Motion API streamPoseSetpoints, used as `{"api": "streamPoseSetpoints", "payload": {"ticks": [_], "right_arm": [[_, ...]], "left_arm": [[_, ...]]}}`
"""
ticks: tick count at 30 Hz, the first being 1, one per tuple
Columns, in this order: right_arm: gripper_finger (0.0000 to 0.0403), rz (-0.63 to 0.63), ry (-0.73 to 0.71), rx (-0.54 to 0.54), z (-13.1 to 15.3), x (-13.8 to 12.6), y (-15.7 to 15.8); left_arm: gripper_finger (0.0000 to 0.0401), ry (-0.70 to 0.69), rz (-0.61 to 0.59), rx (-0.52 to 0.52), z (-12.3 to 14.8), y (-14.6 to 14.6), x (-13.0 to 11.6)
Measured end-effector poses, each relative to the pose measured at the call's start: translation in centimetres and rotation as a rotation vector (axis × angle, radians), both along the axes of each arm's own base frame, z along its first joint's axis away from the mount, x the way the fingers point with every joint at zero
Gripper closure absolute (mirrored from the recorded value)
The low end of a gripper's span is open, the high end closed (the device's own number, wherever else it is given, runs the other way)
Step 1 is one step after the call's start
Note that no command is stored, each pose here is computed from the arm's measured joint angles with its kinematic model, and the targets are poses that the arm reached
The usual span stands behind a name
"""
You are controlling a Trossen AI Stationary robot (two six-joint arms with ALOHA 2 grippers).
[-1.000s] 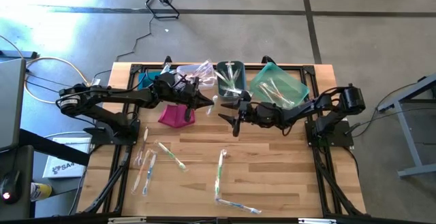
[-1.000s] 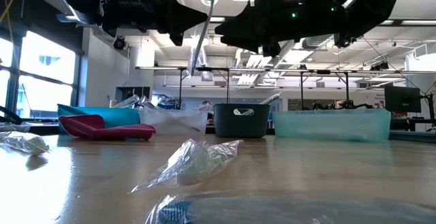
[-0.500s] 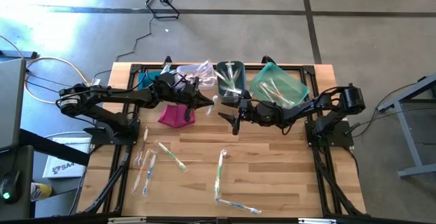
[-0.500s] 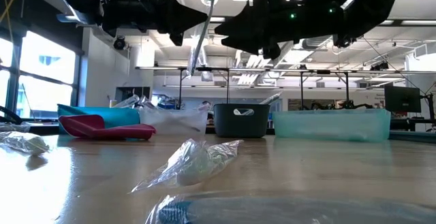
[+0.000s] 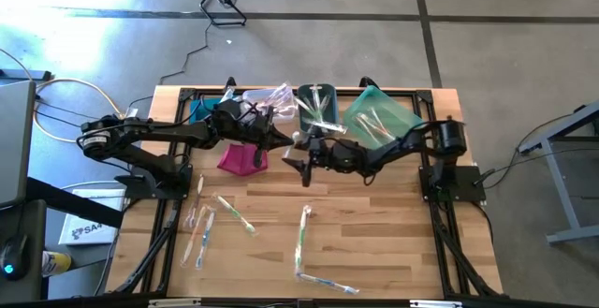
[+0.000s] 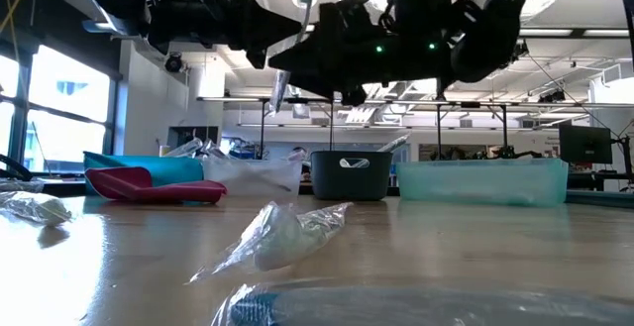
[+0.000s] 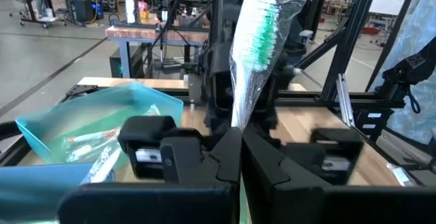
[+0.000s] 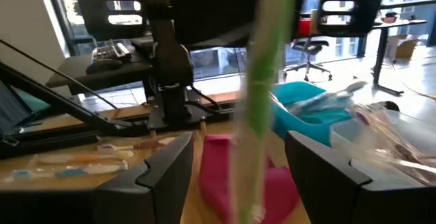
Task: Pick & Place Toothbrushes
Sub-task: Put the green toothbrush into the dark blue bin
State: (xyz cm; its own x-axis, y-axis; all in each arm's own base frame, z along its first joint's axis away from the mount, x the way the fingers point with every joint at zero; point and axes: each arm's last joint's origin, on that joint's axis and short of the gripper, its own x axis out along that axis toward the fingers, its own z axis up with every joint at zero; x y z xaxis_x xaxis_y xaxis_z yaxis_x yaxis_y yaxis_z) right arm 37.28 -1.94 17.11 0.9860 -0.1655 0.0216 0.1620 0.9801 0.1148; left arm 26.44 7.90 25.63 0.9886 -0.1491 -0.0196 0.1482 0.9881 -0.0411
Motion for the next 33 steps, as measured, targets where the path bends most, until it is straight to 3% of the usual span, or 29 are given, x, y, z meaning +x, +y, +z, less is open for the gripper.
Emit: {"api": "streamPoseSetpoints", "payload": {"ticks": [14, 33], "right_arm": [[0.0184, -0.013, 0.000, -0.008, 0.24, 1.00, -0.28], [0.0330, -0.014, -0.001, -0.008, 0.25, 0.99, -0.28]], "left_arm": [[0.0401, 0.007, 0.000, -0.001, -0.07, 0.00, 0.00], [0.0401, 0.027, 0.011, 0.015, -0.30, 0.03, -0.01]]}}
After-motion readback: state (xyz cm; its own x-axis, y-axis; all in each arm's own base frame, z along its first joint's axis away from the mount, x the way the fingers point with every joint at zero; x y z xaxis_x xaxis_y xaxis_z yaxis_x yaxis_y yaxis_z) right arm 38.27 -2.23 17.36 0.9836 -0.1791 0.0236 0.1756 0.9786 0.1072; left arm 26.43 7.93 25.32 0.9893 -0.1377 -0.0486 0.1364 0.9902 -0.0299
